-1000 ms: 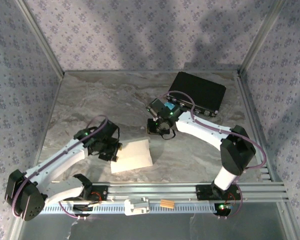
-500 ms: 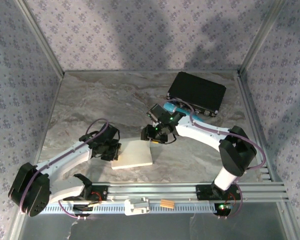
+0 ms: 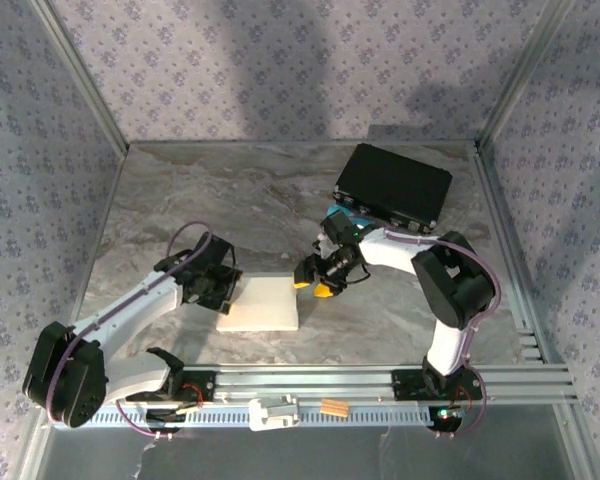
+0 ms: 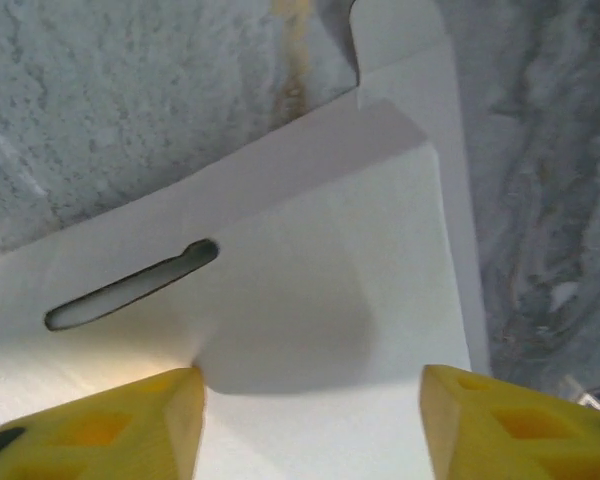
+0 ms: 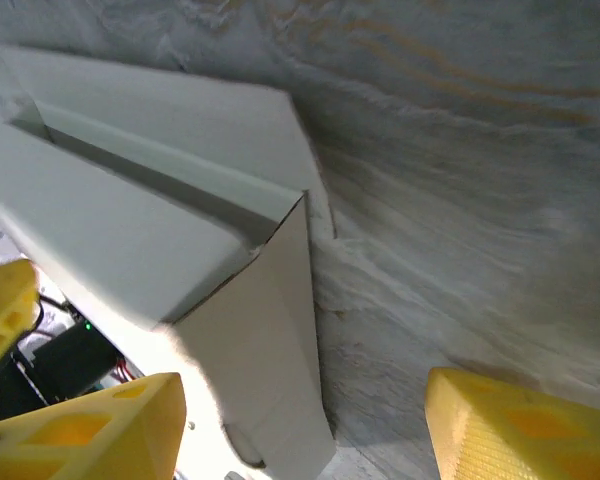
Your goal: Fold the paper box
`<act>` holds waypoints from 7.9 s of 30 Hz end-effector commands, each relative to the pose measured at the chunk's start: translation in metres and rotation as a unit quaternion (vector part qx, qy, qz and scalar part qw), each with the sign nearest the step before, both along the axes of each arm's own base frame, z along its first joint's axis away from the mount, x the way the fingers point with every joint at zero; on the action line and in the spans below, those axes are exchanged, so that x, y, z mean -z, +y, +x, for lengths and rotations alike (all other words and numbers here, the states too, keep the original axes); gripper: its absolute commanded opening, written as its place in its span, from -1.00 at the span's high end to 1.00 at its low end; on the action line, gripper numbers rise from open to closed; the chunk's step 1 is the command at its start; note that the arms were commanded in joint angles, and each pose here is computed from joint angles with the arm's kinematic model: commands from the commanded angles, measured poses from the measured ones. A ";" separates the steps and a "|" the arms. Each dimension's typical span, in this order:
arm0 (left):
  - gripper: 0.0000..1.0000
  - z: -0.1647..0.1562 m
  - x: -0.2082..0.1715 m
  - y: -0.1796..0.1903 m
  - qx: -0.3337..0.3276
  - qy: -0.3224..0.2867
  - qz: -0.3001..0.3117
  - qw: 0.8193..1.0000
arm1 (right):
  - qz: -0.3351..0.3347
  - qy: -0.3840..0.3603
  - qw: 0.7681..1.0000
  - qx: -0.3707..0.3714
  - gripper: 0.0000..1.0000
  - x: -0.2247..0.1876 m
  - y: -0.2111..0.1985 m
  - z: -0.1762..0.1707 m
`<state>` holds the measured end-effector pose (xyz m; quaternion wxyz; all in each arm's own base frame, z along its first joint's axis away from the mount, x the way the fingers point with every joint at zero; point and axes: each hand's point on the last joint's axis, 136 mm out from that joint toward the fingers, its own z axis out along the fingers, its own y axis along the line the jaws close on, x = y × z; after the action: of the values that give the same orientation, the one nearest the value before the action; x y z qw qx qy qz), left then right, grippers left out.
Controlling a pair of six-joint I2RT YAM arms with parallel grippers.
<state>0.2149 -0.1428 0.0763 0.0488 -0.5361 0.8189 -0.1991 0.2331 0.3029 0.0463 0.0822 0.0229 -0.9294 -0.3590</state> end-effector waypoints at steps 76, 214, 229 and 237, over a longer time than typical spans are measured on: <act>1.00 -0.011 0.076 0.061 0.152 -0.149 -0.049 0.976 | 0.127 -0.020 0.988 -0.083 -0.33 -0.014 0.017 0.055; 0.36 0.058 -0.087 0.054 -0.273 0.081 0.022 0.958 | -0.003 -0.580 0.799 -0.155 -0.30 -0.159 0.046 0.024; 0.42 0.073 -0.079 0.072 -0.243 0.108 0.234 0.935 | -0.094 -0.372 0.923 0.000 -0.18 -0.178 -0.011 0.041; 0.47 0.076 -0.071 0.069 -0.216 0.134 0.282 0.925 | -0.091 -0.369 0.918 -0.114 -0.10 -0.182 0.016 0.060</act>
<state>0.3325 -0.1013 0.1348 0.1404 -0.6604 0.7373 0.0223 0.3021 0.3212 0.2358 -0.2710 0.2024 -0.9110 -0.2358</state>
